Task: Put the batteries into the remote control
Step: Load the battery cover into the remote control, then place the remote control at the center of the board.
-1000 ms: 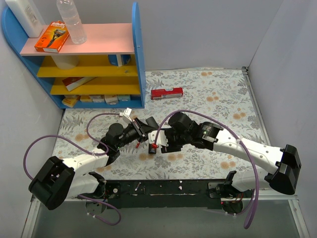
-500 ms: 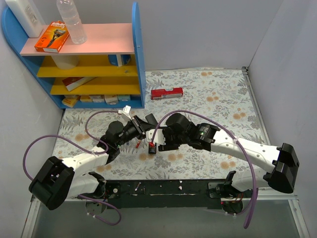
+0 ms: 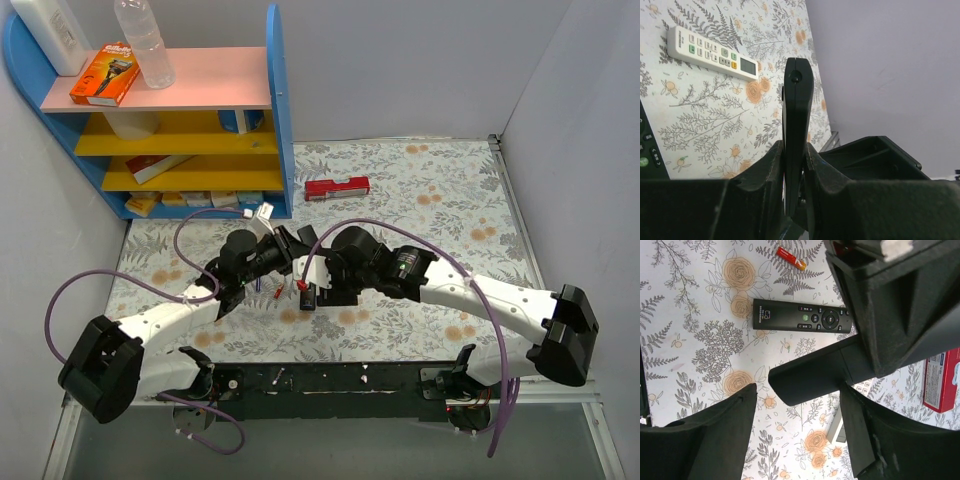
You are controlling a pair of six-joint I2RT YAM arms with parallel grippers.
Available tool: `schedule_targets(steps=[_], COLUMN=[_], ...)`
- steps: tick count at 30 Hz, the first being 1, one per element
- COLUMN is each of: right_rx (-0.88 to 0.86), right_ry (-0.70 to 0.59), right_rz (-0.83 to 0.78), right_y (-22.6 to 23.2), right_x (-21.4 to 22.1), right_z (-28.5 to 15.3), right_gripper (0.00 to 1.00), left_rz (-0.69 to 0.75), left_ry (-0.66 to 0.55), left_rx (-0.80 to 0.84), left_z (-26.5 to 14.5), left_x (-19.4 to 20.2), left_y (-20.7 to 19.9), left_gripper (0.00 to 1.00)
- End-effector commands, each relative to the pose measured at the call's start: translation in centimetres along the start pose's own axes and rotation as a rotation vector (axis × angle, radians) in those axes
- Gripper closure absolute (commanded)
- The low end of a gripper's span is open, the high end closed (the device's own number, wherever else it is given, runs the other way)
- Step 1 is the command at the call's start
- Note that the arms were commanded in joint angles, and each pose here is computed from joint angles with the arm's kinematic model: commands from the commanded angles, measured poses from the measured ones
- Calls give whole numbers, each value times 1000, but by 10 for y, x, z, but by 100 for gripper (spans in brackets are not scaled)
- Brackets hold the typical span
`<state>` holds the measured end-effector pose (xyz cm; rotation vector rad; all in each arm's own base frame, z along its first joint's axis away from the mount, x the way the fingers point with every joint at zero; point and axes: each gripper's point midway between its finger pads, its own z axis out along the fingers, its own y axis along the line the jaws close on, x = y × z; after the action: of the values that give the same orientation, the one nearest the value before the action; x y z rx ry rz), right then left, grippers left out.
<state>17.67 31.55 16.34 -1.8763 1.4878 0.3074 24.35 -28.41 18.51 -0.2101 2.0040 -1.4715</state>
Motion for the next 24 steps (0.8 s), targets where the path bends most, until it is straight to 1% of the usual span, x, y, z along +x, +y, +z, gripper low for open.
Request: schedule_targets(steps=[1, 2, 3, 4, 5, 6, 7, 8, 9, 10, 12, 13, 14, 15, 16, 17, 18, 19, 20, 21, 22, 24], right_rx=[51, 70, 90, 119, 166, 190, 262, 318, 369, 460, 552, 643, 683, 712, 768, 790, 808, 836, 851, 861, 881, 900], right_ry=[-154, -170, -173, -149, -155, -150, -124, -119, -113, -77, -80, -63, -85, -76, -86, -103, -105, -117, -160, -172, -170, -206], right_rz=[121, 183, 225, 268, 315, 388, 446, 500, 607, 650, 738, 827, 875, 910, 984, 1015, 1042, 1072, 1113, 1130, 1145, 1179], right_y=[-9, -8, -9, -8, -13, -14, -22, -26, -29, -38, -41, -45, -46, -43, -45, -42, -39, -39, -38, -37, -35, -35], right_x=[-36, -36, -34, -23, -20, -15, -4, 5, 12, 26, 40, 55, 58, 67, 74, 78, 84, 88, 88, 90, 96, 98], right_z=[-11, -21, -25, -26, -37, -41, -48, -57, -63, -72, -87, -96, -106, -108, -115, -123, -124, -128, -135, -137, -137, -143], right_gripper=[22, 17, 12, 9, 5, 4, 4, 3, 2, 2, 2, 2, 2, 2, 2, 3, 3, 4, 4, 4, 4, 5], left_rz=[166, 188, 182, 185, 201, 194, 196, 194, 210, 236, 284, 309, 307, 295, 291, 287, 287, 294, 292, 289, 258, 209], left_ry=[77, 54, 86, 104, 134, 167, 181, 216, 216, 237, 302, 306, 329, 356, 377, 386, 397, 413, 426, 431, 448, 486], left_rx=[-4, -31, -113, -160, -215, -275, -314, -386, -440, -473, -578, -580, -597, -614, -597, -597, -600, -595, -586, -572, -565, -539], left_z=[5, 11, 14, 19, 29, 33, 38, 45, 49, 53, 57, 66, 67, 70, 74, 76, 78, 81, 83, 86, 87, 86], left_x=[1, -10, -7, -6, -5, -5, -6, -1, -7, 2, 13, 15, 19, 26, 31, 35, 39, 46, 50, 54, 61, 75], left_y=[-33, -37, -20, -11, 4, 9, 14, 33, 33, 35, 57, 50, 53, 62, 59, 59, 61, 61, 60, 59, 60, 65], left_gripper=[100, 100, 100, 100, 100, 100, 100, 100, 100, 100, 100, 100, 100, 100, 100, 99, 97, 91, 86, 79, 79, 78])
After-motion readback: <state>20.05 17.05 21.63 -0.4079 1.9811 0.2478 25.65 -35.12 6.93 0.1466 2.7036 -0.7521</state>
